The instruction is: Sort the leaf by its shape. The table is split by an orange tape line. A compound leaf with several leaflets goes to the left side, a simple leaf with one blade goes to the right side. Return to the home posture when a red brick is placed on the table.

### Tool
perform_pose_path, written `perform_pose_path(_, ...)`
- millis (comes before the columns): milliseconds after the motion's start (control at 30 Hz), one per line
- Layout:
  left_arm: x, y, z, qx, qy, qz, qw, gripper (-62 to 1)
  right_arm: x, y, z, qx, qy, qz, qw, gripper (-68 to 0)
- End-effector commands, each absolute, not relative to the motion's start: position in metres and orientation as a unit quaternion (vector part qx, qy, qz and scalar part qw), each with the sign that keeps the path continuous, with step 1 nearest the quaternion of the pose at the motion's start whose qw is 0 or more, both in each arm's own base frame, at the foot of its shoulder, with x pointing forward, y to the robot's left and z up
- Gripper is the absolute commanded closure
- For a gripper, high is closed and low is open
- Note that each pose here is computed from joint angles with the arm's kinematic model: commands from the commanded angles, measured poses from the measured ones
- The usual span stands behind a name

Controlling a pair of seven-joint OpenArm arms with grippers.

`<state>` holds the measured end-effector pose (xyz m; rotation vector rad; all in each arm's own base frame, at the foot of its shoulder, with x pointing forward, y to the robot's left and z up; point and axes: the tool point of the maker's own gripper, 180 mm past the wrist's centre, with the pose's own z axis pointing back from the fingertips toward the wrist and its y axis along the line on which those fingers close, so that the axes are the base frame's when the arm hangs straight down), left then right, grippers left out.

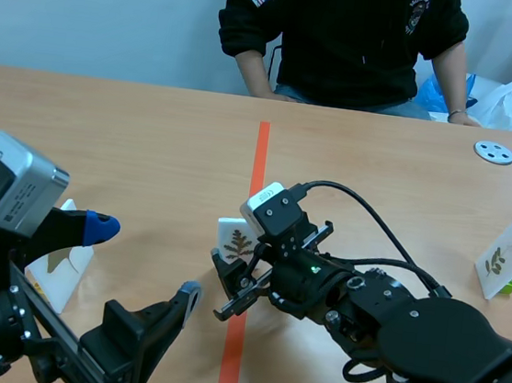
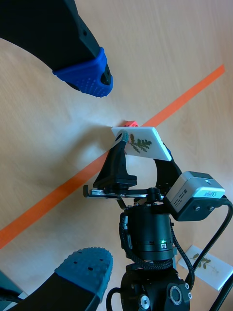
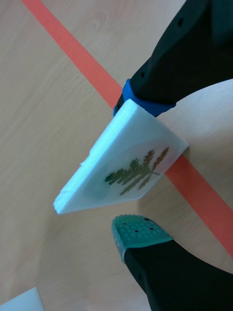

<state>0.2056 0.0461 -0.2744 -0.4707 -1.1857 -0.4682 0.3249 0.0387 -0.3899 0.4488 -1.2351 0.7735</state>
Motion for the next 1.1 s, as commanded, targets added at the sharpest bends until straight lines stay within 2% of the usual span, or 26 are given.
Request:
perform_pose_path(0, 0.209, 0.044, -0.261, -0.223, -0.567, -0.212, 0.764, -62.3, 0.335, 0.042, -0.373, 0.206, -0.58, 0.347, 0.707, -35.4)
perform_pose_path(167, 0.209, 0.044, -0.261, -0.223, -0.567, -0.212, 0.764, -62.3, 0.328, 0.042, -0.379, 0.209, -0.573, 0.346, 0.713, -27.5)
perform_pose_path(333, 0.209, 0.044, -0.261, -0.223, -0.567, -0.212, 0.764, -62.3, 0.322, 0.042, -0.384, 0.214, -0.569, 0.344, 0.716, -14.3)
perform_pose_path(533, 0.209, 0.044, -0.261, -0.223, -0.567, -0.212, 0.764, -62.3, 0.321, 0.038, -0.382, 0.215, -0.575, 0.343, 0.711, -2.8)
perform_pose_path(867, 0.209, 0.044, -0.261, -0.223, -0.567, -0.212, 0.764, -62.3, 0.325, 0.021, -0.361, 0.21, -0.61, 0.348, 0.68, -1.7)
perform_pose_path(1067, 0.209, 0.044, -0.261, -0.223, -0.567, -0.212, 0.764, -62.3, 0.325, -0.005, -0.331, 0.195, -0.64, 0.329, 0.667, -1.8)
